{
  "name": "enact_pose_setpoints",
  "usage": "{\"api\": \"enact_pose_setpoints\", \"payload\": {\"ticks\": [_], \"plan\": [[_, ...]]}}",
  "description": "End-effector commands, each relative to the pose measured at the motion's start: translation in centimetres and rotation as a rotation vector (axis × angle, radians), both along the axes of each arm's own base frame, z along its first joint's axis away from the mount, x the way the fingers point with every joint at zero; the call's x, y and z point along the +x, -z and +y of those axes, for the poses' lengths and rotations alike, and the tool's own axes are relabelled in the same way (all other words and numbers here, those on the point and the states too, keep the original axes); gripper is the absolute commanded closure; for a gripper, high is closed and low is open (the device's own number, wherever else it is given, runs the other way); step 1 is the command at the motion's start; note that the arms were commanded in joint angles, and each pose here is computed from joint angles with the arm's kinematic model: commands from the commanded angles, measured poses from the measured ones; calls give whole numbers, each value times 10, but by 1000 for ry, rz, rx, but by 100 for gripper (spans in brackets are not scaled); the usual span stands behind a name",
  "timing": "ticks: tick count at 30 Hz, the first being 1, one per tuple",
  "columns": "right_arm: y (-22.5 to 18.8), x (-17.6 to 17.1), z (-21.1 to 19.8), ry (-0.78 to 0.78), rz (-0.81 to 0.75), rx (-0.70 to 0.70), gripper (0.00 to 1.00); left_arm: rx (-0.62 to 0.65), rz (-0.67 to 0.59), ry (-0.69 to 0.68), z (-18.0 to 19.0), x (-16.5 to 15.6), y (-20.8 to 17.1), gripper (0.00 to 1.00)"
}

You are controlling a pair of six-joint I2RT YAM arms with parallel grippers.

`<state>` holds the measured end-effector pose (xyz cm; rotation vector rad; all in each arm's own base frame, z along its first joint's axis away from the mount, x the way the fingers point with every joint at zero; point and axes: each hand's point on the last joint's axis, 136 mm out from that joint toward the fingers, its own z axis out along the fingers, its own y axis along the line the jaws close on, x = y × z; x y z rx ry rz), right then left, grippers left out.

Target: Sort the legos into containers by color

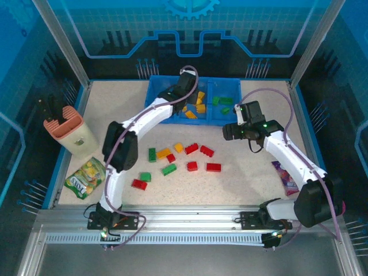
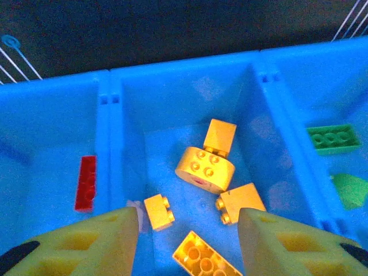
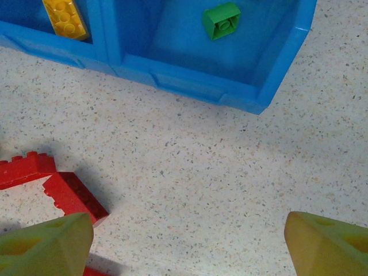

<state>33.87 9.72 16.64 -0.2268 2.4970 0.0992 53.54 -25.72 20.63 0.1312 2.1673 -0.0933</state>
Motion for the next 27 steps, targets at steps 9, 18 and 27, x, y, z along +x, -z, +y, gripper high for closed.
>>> {"api": "enact_pose_setpoints", "payload": {"ticks": [9,18,27], "plan": [[5,-1,5,-24,-1,13,12,103,176,50,22,-151,43,47],[14,0,8,-26,23,29,12,83,330,27,45,-204,90,40],[12,0,10,-34,30,29,12,118,392,110,35,-202,123,38]]}}
